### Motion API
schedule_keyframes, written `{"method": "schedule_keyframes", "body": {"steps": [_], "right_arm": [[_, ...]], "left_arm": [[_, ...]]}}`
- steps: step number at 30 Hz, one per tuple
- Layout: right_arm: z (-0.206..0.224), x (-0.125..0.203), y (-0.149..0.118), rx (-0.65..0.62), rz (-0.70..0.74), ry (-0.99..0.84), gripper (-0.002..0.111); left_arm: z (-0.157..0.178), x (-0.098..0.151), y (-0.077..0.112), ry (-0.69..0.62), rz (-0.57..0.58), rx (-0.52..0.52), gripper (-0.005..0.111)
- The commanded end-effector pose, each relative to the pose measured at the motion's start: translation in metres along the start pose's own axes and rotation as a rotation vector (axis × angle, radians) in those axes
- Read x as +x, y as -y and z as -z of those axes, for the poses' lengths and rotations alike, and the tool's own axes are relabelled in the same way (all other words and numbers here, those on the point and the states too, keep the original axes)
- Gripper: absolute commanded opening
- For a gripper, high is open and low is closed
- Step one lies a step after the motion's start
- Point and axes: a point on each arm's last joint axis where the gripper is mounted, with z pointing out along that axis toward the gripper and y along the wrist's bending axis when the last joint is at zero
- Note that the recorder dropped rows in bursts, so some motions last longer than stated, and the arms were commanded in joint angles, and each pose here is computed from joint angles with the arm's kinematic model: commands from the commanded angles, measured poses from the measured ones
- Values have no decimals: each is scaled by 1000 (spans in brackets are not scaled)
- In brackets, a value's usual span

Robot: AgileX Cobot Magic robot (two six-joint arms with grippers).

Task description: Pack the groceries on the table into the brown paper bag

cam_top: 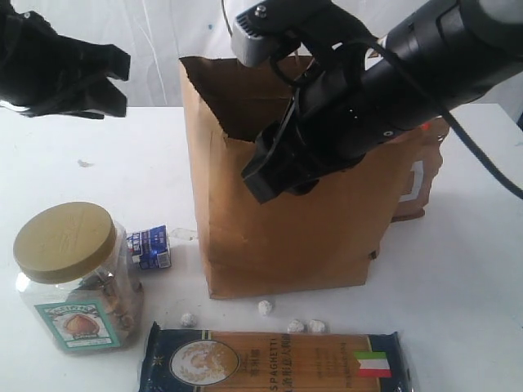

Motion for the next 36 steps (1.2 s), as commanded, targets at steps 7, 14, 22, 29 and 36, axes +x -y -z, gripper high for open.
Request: {"method": "schedule_keyframes", "body": {"steps": [7, 14, 22, 29, 36], "right_arm": [[1, 2, -2, -13, -11, -17, 49], [1, 2, -2, -12, -4, -16, 49], [1, 2, -2, -13, 9, -16, 49], [0, 2, -1, -12, 26, -17, 46], [-5, -2, 4, 26, 39, 26, 46]], "left_arm": [[-6, -17, 9, 146, 156, 125, 75], [-22, -36, 24, 109, 74, 241, 75], [-73, -42, 18, -39, 45, 225, 72], [-86, -55, 14, 15, -50, 179, 1], [-90, -74, 14, 133, -47, 158, 0]]}}
